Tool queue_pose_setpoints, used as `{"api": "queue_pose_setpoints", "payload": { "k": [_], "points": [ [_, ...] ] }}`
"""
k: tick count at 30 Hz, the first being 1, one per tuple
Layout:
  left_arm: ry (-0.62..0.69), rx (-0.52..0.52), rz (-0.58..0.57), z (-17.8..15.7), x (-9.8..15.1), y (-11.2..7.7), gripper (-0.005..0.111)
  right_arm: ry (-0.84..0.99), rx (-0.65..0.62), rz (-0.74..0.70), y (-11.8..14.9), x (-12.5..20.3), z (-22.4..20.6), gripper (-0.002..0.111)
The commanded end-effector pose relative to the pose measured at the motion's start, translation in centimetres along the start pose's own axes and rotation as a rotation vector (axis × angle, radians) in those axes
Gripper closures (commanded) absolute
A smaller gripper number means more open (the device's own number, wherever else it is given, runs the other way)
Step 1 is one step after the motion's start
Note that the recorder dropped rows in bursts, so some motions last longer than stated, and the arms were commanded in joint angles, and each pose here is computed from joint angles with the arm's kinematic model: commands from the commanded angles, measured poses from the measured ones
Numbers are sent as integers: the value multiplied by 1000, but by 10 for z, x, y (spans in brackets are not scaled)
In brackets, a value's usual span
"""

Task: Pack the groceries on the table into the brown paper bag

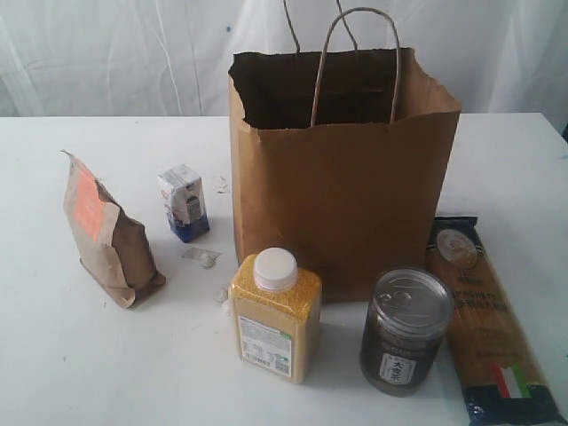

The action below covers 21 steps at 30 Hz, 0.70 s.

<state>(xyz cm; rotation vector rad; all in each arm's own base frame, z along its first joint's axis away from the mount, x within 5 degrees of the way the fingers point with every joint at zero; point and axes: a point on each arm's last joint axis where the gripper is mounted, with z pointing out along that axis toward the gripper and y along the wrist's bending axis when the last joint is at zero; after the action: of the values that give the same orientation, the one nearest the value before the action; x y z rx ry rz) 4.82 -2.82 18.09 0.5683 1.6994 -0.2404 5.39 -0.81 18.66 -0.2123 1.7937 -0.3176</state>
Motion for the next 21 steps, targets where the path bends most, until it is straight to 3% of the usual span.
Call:
{"api": "queue_pose_setpoints", "payload": {
  "k": [1,21],
  "points": [
    [77,6,-18,0,9,-2,107,-8,0,-9,0,1,0,108],
    [84,-6,6,0,9,-1,107,-8,0,-9,0,1,0,108]
  ]
}}
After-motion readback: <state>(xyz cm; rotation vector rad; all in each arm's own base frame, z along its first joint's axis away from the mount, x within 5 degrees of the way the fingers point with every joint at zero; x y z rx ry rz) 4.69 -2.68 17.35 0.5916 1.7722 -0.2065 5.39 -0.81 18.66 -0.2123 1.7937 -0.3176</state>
